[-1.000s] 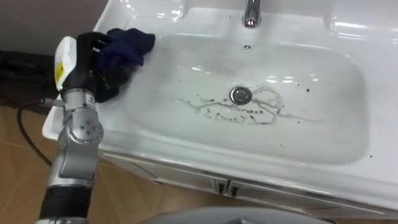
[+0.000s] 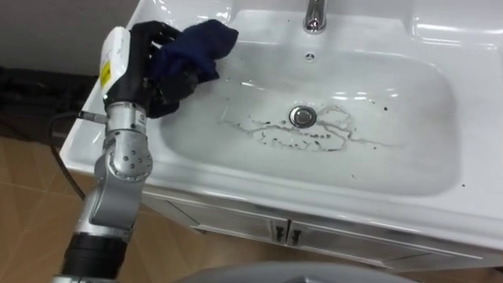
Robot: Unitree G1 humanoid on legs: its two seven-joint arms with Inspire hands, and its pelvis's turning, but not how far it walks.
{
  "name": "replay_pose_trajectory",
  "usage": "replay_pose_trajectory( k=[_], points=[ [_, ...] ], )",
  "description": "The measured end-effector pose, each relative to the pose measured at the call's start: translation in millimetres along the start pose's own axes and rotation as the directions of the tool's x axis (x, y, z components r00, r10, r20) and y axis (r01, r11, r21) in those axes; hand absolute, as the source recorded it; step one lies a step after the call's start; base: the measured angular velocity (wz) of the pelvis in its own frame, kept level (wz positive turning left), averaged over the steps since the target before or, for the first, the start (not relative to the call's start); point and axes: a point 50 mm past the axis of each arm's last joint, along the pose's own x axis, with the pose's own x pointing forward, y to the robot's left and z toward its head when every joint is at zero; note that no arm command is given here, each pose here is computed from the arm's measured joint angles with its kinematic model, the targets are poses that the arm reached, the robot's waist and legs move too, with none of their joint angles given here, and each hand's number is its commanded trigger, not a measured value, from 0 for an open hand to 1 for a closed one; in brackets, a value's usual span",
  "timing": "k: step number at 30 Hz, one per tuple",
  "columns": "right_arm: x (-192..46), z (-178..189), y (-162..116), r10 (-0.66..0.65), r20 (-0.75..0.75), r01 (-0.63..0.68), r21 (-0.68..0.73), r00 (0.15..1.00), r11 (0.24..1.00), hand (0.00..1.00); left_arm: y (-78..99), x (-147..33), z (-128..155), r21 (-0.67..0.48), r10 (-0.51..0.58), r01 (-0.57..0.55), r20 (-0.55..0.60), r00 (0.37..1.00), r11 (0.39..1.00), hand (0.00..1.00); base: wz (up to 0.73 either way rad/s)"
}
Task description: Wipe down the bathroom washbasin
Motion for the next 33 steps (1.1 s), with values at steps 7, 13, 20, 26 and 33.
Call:
replay_pose_trajectory(
  k=[7, 13, 20, 26, 33],
  points=[
    [0, -5, 3, 0.008, -0.022, -0.008, -0.010, 1.000, 1.000, 0.00, -33.2, -10.7, -36, 0.093, -0.172, 0.187, -0.149, 0.974, 0.978, 1.00, -0.01],
    [0, -6, 3, 0.022, -0.023, -0.022, 0.000, 0.999, 1.000, 0.00, -40.3, -13.4, -43, 0.141, -0.238, 0.264, -0.179, 0.955, 0.954, 1.00, -0.08],
    [0, -8, 5, 0.047, -0.022, -0.046, 0.008, 0.999, 0.999, 0.00, -44.8, -15.6, -51, 0.157, -0.296, 0.333, -0.217, 0.930, 0.930, 1.00, -0.13],
    [0, -6, 5, 0.054, -0.013, -0.053, 0.011, 0.998, 0.999, 0.00, -43.6, -16.5, -56, 0.200, -0.332, 0.380, -0.234, 0.914, 0.903, 1.00, -0.04],
    [0, -6, 3, 0.070, -0.006, -0.070, 0.032, 0.998, 0.997, 0.00, -47.0, -16.1, -55, 0.255, -0.369, 0.423, -0.235, 0.899, 0.869, 1.00, -0.02]
  ],
)
